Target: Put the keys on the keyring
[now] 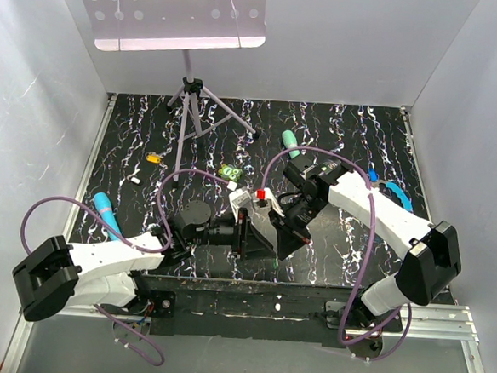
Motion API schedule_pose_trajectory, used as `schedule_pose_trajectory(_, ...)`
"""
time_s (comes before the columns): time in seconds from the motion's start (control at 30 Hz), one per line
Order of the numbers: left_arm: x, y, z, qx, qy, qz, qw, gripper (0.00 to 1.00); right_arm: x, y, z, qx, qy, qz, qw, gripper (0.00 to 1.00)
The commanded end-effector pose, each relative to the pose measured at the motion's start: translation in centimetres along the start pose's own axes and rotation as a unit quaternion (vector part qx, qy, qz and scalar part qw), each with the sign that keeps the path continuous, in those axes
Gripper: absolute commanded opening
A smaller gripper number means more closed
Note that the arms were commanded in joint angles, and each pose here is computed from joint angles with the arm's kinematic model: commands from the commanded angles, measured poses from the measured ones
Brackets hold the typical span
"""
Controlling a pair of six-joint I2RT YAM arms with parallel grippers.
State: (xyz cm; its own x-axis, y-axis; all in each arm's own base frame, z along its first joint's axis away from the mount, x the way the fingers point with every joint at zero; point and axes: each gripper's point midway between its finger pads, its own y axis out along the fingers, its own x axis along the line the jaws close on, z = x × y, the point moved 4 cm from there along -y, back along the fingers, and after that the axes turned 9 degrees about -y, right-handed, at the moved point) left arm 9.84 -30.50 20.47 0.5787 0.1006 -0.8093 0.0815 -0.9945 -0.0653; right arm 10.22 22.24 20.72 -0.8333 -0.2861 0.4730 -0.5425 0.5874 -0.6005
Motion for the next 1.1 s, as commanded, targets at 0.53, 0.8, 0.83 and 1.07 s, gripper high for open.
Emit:
schedule_pose_trajectory(0.53, -0.5, 1.1, -0.2, 0.041, 0.008, 0.021, 0.999, 0.29, 0.3, 0.0, -0.4, -0.012, 0.011, -0.014, 1.000, 0.01)
schedule_pose_trajectory(0.8, -0.4, 1.0, 0.0, 0.040, 0.007, 0.022, 0.999, 0.31, 0.3, 0.0, -0.4, -0.012, 0.012, -0.015, 1.000, 0.01)
schedule_pose_trajectory(0.83, -0.4, 0.9, -0.1, 0.036, 0.008, 0.021, 0.999, 0.31, 0.3, 0.0, -0.4, -0.013, 0.011, -0.015, 1.000, 0.01)
schedule_pose_trajectory(1.07, -0.9, -0.2, -0.7, -0.003, 0.020, 0.026, 0.999, 0.40, 0.4, -0.1, -0.5, -0.017, 0.009, -0.016, 1.000, 0.01)
